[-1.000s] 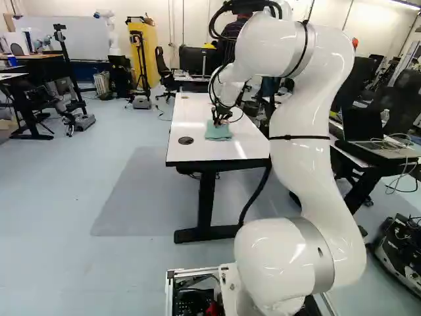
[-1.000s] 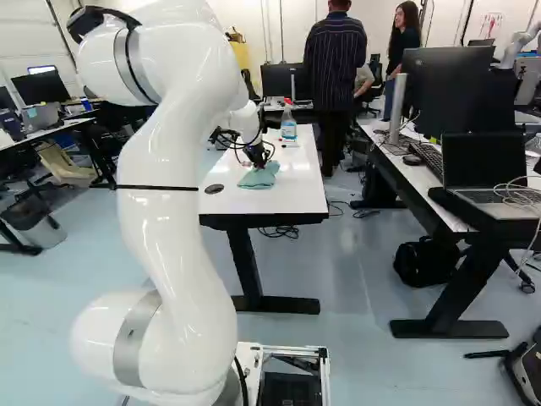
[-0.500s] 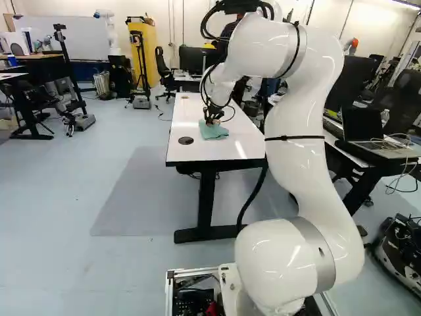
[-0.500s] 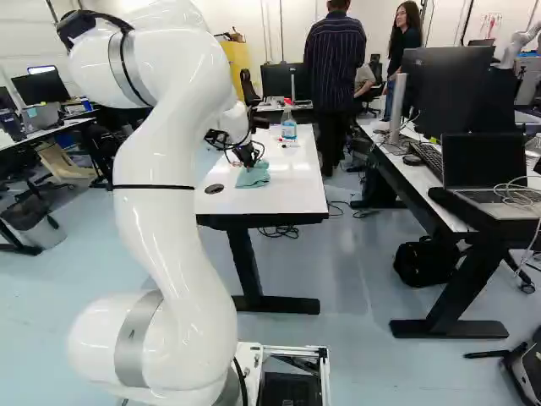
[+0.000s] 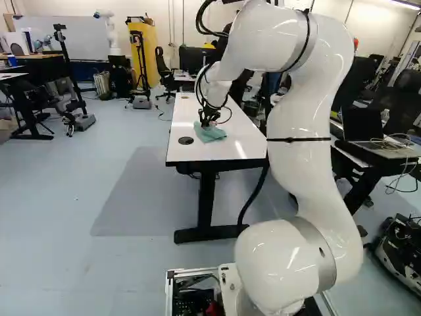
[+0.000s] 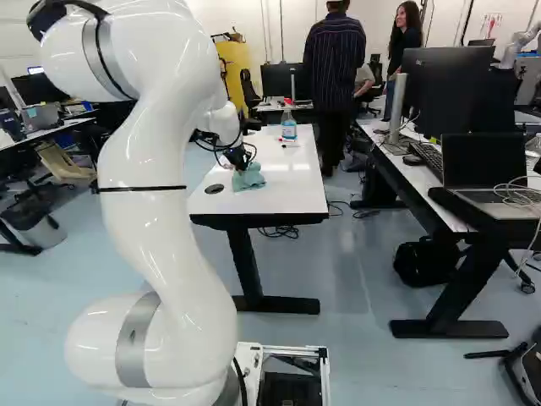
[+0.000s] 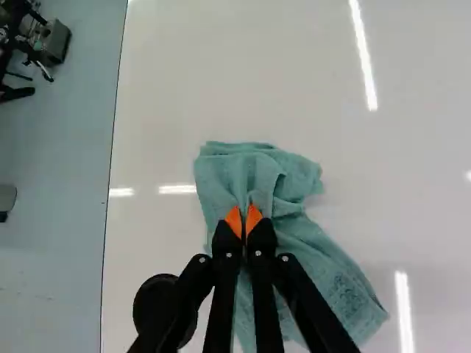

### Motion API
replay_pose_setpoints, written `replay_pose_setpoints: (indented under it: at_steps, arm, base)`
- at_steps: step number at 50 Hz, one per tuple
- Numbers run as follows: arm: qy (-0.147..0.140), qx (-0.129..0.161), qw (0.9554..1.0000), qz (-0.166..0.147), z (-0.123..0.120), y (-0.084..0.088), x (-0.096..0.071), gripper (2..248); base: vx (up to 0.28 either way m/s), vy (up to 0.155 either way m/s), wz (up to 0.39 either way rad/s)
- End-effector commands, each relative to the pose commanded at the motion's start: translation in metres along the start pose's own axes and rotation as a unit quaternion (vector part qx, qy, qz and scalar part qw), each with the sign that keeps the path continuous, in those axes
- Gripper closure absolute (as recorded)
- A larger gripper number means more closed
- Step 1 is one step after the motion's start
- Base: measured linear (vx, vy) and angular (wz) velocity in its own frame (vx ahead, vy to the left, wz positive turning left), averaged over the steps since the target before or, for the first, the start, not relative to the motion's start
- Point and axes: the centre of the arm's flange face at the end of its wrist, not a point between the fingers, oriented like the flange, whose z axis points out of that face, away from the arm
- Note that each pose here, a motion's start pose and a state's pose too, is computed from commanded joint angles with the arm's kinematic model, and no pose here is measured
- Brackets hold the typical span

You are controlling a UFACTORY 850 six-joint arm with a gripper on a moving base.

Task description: Clean the table with the green towel

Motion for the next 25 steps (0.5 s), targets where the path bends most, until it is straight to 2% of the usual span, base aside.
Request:
replay_pose_setpoints:
  at_steps: [25]
  arm:
    - [-0.016, -0.004, 0.9999, 0.001, -0.027, 0.007, -0.037, 222]
  base:
    - [0.0, 0.0, 0.0]
